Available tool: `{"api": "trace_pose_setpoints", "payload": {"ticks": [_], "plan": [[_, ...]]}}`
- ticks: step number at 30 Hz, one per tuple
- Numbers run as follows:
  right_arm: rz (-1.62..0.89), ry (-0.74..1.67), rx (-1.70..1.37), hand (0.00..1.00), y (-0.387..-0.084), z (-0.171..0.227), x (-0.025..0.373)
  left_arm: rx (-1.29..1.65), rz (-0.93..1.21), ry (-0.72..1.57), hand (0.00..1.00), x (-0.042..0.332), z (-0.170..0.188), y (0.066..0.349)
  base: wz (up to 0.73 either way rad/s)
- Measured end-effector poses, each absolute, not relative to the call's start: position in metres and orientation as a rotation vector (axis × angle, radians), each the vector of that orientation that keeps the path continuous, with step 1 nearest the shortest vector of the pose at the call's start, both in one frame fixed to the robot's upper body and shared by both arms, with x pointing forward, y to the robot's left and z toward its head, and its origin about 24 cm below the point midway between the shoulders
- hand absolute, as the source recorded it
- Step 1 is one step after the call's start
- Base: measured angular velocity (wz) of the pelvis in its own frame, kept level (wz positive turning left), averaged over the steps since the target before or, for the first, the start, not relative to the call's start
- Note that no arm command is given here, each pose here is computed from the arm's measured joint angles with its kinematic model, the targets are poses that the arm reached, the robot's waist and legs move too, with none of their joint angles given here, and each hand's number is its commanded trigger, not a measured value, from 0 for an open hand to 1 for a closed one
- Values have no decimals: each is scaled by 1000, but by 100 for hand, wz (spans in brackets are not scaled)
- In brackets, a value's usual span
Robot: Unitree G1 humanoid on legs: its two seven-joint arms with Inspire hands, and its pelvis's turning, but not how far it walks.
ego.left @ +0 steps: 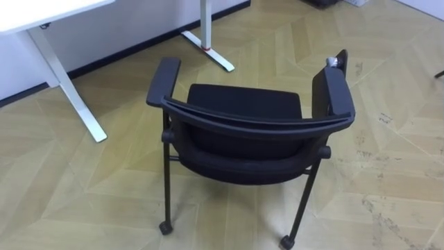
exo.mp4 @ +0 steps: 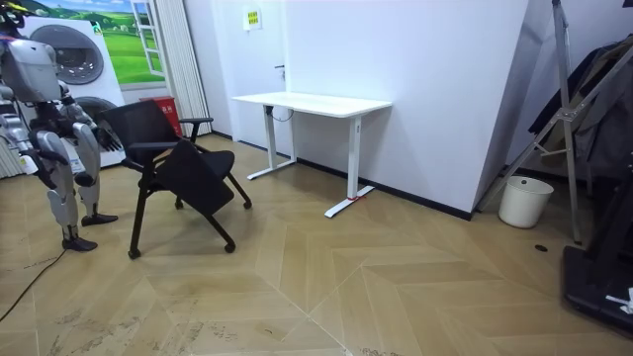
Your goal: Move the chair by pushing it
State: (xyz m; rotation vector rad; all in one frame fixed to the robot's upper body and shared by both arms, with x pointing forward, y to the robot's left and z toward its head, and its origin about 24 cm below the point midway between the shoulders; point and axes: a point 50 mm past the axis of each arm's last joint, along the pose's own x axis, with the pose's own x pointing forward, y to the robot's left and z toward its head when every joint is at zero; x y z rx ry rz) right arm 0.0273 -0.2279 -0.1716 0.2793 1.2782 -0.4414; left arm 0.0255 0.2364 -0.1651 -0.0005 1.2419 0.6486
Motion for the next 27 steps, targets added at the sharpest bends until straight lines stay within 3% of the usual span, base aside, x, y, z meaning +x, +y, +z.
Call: {"api": "trace_pose_setpoints", "payload": {"ticks": [6, 13, 22, 27], "plan": [[-439, 1267, 256, 0, -232, -170, 30, 56, 817, 1118, 0, 45, -151, 259, 0], [-411, 1222, 191, 0, -238, -167, 45, 261, 905, 828, 0, 101, -117, 289, 0], [-396, 1184, 216, 0, -238, -165, 53, 584, 804, 343, 0, 178, -46, 285, 0], [-381, 1192, 219, 0, -237, -166, 51, 770, 671, 140, 0, 204, -16, 264, -1]]}}
